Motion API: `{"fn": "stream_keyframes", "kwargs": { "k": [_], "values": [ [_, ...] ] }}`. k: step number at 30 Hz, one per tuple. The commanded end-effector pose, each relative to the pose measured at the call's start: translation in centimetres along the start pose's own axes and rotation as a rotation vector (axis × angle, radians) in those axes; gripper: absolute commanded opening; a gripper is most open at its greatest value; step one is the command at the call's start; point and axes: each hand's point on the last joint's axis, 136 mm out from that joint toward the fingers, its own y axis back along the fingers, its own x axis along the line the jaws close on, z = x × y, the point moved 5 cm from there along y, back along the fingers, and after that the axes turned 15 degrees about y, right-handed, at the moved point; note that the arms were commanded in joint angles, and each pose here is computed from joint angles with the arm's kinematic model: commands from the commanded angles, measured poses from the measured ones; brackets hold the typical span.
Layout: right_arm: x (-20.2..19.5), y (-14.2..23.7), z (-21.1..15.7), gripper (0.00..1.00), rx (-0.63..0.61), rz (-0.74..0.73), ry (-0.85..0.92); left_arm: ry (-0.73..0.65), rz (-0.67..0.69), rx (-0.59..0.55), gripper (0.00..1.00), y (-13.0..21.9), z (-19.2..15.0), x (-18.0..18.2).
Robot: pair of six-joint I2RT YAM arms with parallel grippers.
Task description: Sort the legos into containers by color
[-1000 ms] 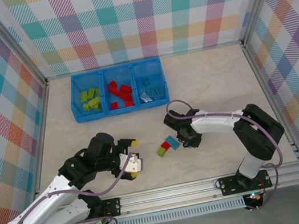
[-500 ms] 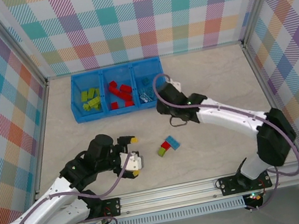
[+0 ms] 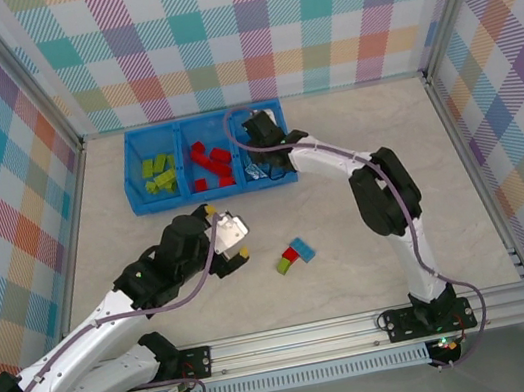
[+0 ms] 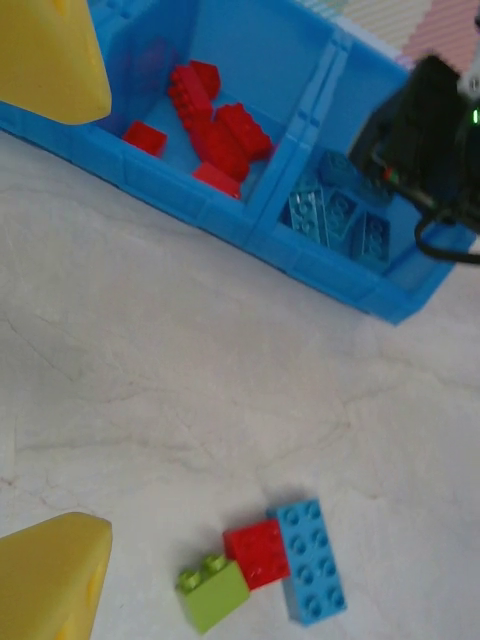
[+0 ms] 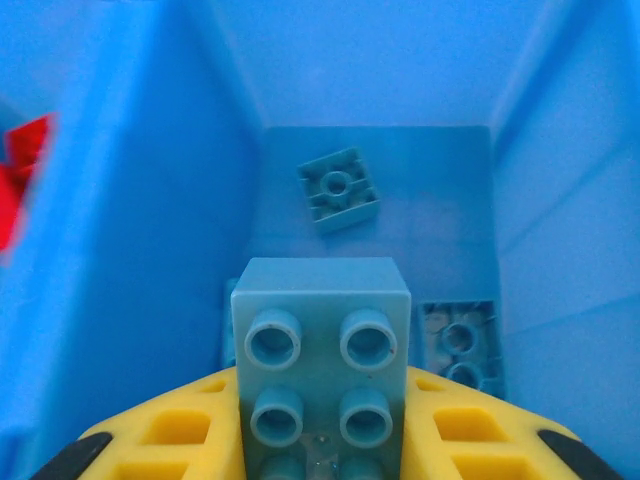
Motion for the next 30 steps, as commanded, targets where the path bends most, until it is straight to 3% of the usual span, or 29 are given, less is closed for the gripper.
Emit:
{"fn": "stream_keyframes", "kwargs": {
  "k": [1,4,9,14,17,20,22,25,30],
  "values": [
    [0.5,0.6,1.8,0.36,-0.022,0.044,0.016,0.089,0.094,-0.067,1.0,0.6,1.3,1.5],
    [0.5,1.4,2.7,0.47,-0.039,0.051,0.027,0.106,0.114,-0.064,1.0,0.5,1.3,1.8],
    [0.0,4.5,4.6,0.48,-0.089,0.057,0.039,0.138,0.124,-0.053,1.0,0.3,1.3,2.2],
    [-0.7,10.3,4.9,0.48,-0.12,0.129,0.036,0.174,0.135,-0.034,1.0,0.3,1.4,2.5],
    [-0.7,14.4,2.1,0.49,-0.096,0.244,0.069,0.161,0.119,-0.028,1.0,0.6,1.6,2.4],
    [-0.4,18.4,-3.2,0.51,-0.068,0.37,0.125,-0.029,-0.037,-0.003,1.0,1.2,0.9,0.4],
    [-0.9,20.4,-6.7,0.52,-0.027,0.379,0.142,-0.104,-0.108,-0.021,1.0,1.2,0.0,-0.7],
    [-1.3,22.5,-11.9,0.52,0.073,0.359,0.172,-0.253,-0.251,-0.067,1.0,1.6,-1.7,-3.0],
    [-0.3,22.8,-18.9,0.64,0.274,0.406,0.27,-0.411,-0.366,-0.156,1.0,2.3,-3.1,-4.9]
  ]
}}
